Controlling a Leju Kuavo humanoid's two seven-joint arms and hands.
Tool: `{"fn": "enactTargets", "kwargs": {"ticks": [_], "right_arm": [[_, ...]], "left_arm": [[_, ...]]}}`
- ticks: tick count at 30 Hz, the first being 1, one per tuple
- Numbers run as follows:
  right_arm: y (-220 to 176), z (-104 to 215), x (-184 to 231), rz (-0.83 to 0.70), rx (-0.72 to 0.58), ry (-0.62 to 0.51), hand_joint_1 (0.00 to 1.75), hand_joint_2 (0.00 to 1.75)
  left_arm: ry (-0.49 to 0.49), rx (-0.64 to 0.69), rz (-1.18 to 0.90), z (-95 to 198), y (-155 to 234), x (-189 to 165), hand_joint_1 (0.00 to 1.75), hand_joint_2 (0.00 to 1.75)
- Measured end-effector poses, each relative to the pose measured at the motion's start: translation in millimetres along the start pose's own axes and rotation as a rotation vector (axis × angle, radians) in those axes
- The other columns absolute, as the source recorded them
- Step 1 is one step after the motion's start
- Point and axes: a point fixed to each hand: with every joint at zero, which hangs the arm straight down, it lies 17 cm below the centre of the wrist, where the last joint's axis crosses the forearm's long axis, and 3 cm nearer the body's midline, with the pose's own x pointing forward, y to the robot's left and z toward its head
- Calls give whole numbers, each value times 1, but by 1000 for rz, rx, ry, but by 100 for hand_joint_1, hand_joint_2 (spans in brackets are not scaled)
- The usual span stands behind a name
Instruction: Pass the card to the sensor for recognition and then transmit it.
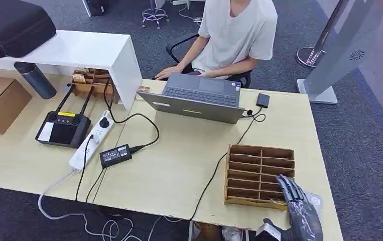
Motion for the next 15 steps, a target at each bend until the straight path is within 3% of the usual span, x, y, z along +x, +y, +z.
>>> {"fn": "enactTargets", "kwargs": {"ticks": [15], "right_arm": [[16,0,11,-38,30,-17,0,175]], "left_arm": [[-7,-4,-7,0,0,2,0,175]]}}
